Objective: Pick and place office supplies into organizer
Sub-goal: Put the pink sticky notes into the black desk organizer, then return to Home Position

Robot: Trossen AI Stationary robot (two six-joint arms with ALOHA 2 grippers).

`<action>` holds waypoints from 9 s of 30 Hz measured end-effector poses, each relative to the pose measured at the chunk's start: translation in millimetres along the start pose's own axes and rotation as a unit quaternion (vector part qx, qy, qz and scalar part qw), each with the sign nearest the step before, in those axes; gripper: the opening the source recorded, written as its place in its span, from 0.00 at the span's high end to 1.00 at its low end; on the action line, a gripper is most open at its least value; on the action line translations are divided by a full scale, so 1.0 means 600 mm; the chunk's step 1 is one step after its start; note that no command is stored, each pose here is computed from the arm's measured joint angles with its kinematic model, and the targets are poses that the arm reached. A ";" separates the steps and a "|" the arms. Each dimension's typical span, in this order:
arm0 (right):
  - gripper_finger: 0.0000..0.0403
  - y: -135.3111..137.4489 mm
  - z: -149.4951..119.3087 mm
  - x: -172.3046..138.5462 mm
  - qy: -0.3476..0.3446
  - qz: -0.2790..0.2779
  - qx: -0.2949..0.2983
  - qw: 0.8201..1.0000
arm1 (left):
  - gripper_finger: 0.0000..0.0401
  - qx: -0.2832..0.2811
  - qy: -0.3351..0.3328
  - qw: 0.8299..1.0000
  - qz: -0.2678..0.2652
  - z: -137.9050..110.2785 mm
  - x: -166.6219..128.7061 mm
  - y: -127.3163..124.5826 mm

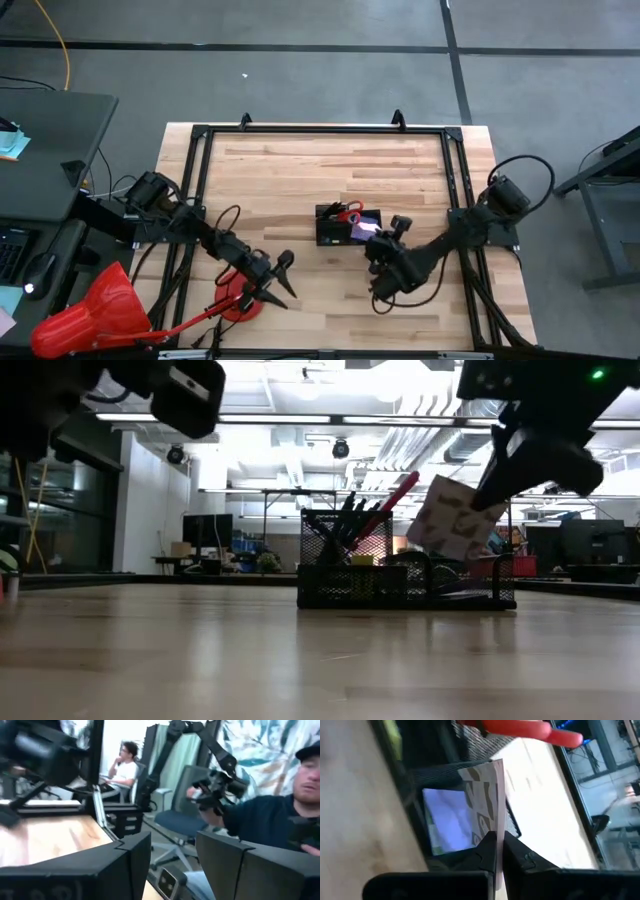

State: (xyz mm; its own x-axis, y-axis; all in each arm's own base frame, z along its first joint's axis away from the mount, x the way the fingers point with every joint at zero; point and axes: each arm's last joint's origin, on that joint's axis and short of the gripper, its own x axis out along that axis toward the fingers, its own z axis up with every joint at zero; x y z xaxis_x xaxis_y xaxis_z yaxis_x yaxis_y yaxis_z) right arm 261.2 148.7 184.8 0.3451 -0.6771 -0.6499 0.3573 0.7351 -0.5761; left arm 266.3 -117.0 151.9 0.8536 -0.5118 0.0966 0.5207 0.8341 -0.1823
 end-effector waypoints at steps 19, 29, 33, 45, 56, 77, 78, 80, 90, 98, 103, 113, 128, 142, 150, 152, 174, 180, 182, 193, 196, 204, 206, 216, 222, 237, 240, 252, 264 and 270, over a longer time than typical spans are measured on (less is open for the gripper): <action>0.99 -0.039 0.040 0.077 0.106 0.049 -0.037 0.993 | 0.64 -0.041 0.015 0.999 -0.030 -0.002 0.001 -0.003; 0.75 -0.030 0.049 0.081 0.098 0.108 -0.081 0.986 | 0.64 -0.049 0.017 0.998 -0.032 -0.003 0.001 -0.002; 0.64 -0.020 0.045 0.070 0.093 0.131 -0.113 0.981 | 0.64 -0.051 0.026 0.998 -0.029 -0.006 0.001 -0.002; 0.52 -0.003 0.045 0.055 0.057 0.148 -0.136 0.978 | 0.64 -0.052 0.033 0.998 -0.028 -0.008 0.001 -0.001; 0.75 -0.006 0.059 0.066 0.057 0.191 -0.144 0.969 | 0.64 -0.055 0.050 0.997 -0.002 -0.015 0.000 0.002; 0.91 -0.030 0.056 0.125 0.134 0.256 -0.059 0.956 | 0.64 -0.062 0.057 0.996 0.002 -0.018 0.000 0.003; 0.90 -0.028 0.055 0.123 0.128 0.253 -0.062 0.957 | 0.64 -0.062 0.057 0.996 0.002 -0.018 0.000 0.003; 0.86 -0.024 0.055 0.120 0.112 0.236 -0.069 0.963 | 0.64 -0.061 0.057 0.996 0.002 -0.018 0.000 0.003; 0.70 0.000 0.077 0.072 0.013 0.190 -0.067 0.979 | 0.64 -0.057 0.047 0.995 0.067 -0.018 0.000 0.010; 0.78 0.070 0.059 0.028 -0.145 0.376 -0.028 0.915 | 0.64 -0.015 0.043 0.993 0.106 -0.018 -0.001 0.014; 0.84 0.049 0.050 -0.018 -0.263 0.450 0.004 0.853 | 0.64 0.022 0.064 0.992 0.106 -0.020 -0.018 0.019; 0.93 -0.009 -0.020 -0.062 -0.424 0.391 0.068 0.814 | 0.64 -0.016 0.054 0.992 0.116 0.002 -0.115 0.095; 0.97 -0.059 -0.152 -0.005 -0.483 0.418 0.123 0.759 | 0.64 -0.006 -0.013 0.987 0.160 0.010 -0.227 0.078; 0.98 -0.128 -0.214 0.000 -0.538 0.388 0.141 0.735 | 0.64 -0.006 -0.026 0.981 0.192 0.050 -0.269 0.104; 0.98 -0.160 -0.213 -0.011 -0.578 0.334 0.128 0.734 | 0.64 -0.005 -0.014 0.967 0.255 0.061 -0.302 0.116; 0.98 -0.165 -0.214 -0.010 -0.570 0.326 0.135 0.742 | 0.64 0.000 -0.009 0.963 0.270 0.063 -0.310 0.117; 0.97 -0.154 -0.227 0.006 -0.506 0.364 0.138 0.770 | 0.64 -0.058 0.064 0.947 0.308 0.036 -0.322 0.122; 0.98 -0.154 -0.227 0.006 -0.506 0.364 0.138 0.770 | 0.64 -0.058 0.064 0.947 0.308 0.036 -0.322 0.122; 0.98 -0.153 -0.227 0.006 -0.505 0.364 0.137 0.770 | 0.64 -0.058 0.064 0.947 0.308 0.036 -0.322 0.122; 0.98 -0.153 -0.227 0.006 -0.505 0.364 0.137 0.770 | 0.64 -0.058 0.063 0.947 0.309 0.036 -0.322 0.122; 0.98 -0.153 -0.227 0.006 -0.505 0.364 0.137 0.770 | 0.64 -0.058 0.063 0.947 0.309 0.036 -0.322 0.122; 0.98 -0.153 -0.227 0.006 -0.505 0.364 0.137 0.770 | 0.64 -0.058 0.063 0.947 0.309 0.036 -0.322 0.122; 0.99 -0.153 -0.227 0.006 -0.505 0.364 0.137 0.770 | 0.64 -0.058 0.063 0.947 0.309 0.036 -0.322 0.122; 0.98 -0.153 -0.227 0.006 -0.505 0.364 0.137 0.770 | 0.64 -0.058 0.064 0.947 0.309 0.036 -0.322 0.122; 0.99 -0.153 -0.228 0.006 -0.505 0.364 0.137 0.771 | 0.64 -0.058 0.063 0.947 0.309 0.036 -0.322 0.122; 0.99 -0.153 -0.228 0.006 -0.505 0.364 0.137 0.771 | 0.64 -0.058 0.063 0.947 0.309 0.036 -0.322 0.122; 0.98 -0.153 -0.228 0.006 -0.505 0.364 0.136 0.771 | 0.64 -0.058 0.064 0.947 0.309 0.036 -0.322 0.122; 0.99 -0.153 -0.228 0.006 -0.505 0.364 0.136 0.771 | 0.64 -0.058 0.063 0.947 0.309 0.036 -0.322 0.122; 0.98 -0.153 -0.228 0.006 -0.505 0.364 0.137 0.770 | 0.64 -0.058 0.063 0.947 0.309 0.036 -0.322 0.122; 0.99 -0.154 -0.227 0.007 -0.506 0.362 0.139 0.771 | 0.64 -0.058 0.063 0.947 0.309 0.036 -0.322 0.122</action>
State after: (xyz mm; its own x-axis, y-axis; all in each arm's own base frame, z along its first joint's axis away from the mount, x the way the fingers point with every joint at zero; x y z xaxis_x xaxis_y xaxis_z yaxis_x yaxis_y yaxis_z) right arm 111.4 82.4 168.0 0.9910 0.1247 0.0484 -0.1236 0.9920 -0.0240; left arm 139.8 47.3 141.0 0.9829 0.0393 -0.1801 -0.0882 0.9581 -0.2725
